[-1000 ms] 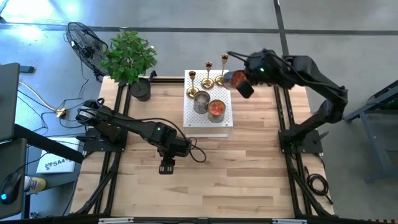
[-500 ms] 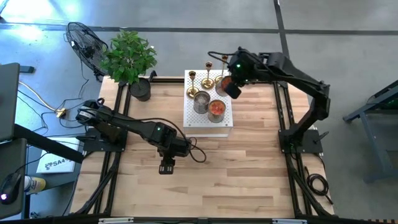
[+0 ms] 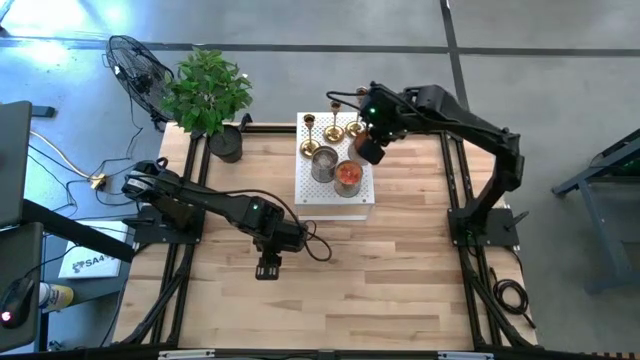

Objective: Pick & Place candle stick holders
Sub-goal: Put the orange scented candle on the shelf

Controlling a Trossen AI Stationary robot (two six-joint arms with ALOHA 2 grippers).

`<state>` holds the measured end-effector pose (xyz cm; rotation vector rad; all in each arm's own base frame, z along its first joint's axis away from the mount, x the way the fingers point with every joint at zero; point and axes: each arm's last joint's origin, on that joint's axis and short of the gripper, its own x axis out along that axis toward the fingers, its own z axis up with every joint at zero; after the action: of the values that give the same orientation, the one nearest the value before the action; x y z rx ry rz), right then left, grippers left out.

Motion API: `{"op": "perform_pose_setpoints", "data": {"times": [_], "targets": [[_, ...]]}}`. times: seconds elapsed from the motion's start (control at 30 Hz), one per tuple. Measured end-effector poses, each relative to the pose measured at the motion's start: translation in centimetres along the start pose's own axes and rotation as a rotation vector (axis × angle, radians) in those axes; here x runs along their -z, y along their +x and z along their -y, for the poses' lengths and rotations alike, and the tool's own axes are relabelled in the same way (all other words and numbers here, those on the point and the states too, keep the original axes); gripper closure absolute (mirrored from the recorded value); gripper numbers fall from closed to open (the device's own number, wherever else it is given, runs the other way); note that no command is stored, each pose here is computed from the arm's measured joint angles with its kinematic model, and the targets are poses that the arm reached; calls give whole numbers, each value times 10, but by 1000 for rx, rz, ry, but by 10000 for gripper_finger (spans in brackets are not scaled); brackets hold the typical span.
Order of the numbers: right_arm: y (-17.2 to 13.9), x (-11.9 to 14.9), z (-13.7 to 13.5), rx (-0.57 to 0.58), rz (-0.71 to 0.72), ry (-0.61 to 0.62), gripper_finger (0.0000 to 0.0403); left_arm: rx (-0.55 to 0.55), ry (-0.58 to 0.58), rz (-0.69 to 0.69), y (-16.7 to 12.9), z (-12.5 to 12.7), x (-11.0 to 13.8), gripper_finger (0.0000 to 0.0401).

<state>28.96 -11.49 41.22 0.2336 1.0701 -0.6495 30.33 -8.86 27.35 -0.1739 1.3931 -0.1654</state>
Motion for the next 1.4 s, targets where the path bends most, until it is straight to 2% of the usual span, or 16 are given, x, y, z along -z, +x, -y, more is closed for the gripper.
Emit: {"op": "perform_pose_setpoints", "data": {"times": [0.73, 1.0, 1.4], "targets": [[37, -11, -8, -13, -88, -31, 403, -12, 52, -2, 3, 15, 5, 215], [59, -5, -7, -21, -145, -27, 403, -17, 49, 0, 3, 15, 5, 215], [64, -6, -8, -34, -82, -41, 403, -18, 49, 0, 3, 15, 5, 215]]}}
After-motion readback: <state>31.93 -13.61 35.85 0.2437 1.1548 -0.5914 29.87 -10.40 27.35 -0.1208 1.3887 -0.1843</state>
